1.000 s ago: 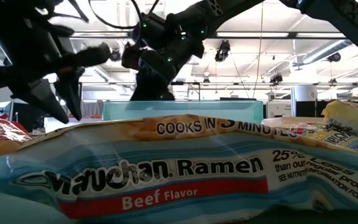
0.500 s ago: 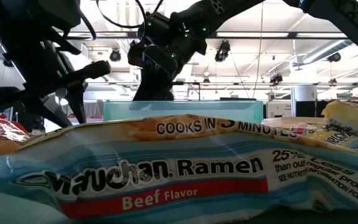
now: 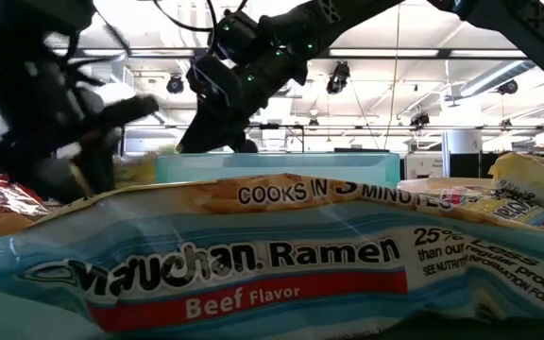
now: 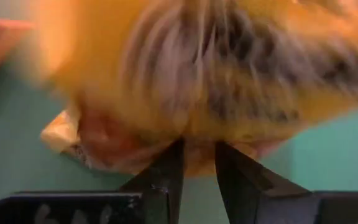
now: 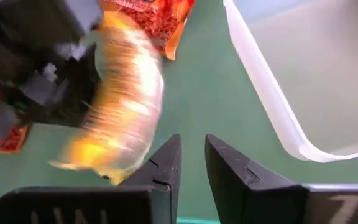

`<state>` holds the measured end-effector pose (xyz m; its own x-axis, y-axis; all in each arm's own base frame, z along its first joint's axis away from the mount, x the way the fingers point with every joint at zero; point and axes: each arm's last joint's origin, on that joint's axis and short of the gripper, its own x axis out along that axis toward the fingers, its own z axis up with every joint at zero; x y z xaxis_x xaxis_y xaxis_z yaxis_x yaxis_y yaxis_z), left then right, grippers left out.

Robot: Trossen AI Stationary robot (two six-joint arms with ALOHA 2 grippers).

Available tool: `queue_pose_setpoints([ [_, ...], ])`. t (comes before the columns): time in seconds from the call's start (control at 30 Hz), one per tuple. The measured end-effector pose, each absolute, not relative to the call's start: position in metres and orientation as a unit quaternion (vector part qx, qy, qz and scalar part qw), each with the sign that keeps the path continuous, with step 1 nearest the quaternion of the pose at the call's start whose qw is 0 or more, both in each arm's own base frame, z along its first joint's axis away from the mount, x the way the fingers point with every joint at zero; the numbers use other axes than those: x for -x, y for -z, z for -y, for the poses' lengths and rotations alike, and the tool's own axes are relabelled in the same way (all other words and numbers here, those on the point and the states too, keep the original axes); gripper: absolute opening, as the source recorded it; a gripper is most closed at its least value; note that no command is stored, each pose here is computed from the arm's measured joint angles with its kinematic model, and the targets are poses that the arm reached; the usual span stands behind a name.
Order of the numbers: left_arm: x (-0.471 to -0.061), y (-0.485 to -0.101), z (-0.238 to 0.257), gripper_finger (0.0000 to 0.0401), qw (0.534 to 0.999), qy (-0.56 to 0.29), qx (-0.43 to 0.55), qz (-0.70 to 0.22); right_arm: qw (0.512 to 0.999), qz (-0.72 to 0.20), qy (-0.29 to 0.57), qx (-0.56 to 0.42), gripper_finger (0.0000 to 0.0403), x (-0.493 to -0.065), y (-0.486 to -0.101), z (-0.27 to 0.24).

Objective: Sort Maruchan noodles
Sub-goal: Put the yellow noodle pack into the blue bin

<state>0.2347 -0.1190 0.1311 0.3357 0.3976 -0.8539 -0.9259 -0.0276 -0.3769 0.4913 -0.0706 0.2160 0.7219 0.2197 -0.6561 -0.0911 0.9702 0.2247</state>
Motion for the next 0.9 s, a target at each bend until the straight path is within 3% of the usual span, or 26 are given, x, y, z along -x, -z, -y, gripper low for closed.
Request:
queue_pose_setpoints([
  [0.43, -0.238, -0.115, 0.120, 0.0075, 0.650, -0.533, 0.491, -0.228, 0.910, -0.365, -0.115, -0.160, 0.0169, -0.492, -0.216, 0.064],
  [0.9, -0.238, -0.116, 0.119, 0.0075, 0.663, -0.533, 0.483, -0.208, 0.914, -0.351, -0.145, -0.142, 0.0178, -0.497, -0.218, 0.040],
])
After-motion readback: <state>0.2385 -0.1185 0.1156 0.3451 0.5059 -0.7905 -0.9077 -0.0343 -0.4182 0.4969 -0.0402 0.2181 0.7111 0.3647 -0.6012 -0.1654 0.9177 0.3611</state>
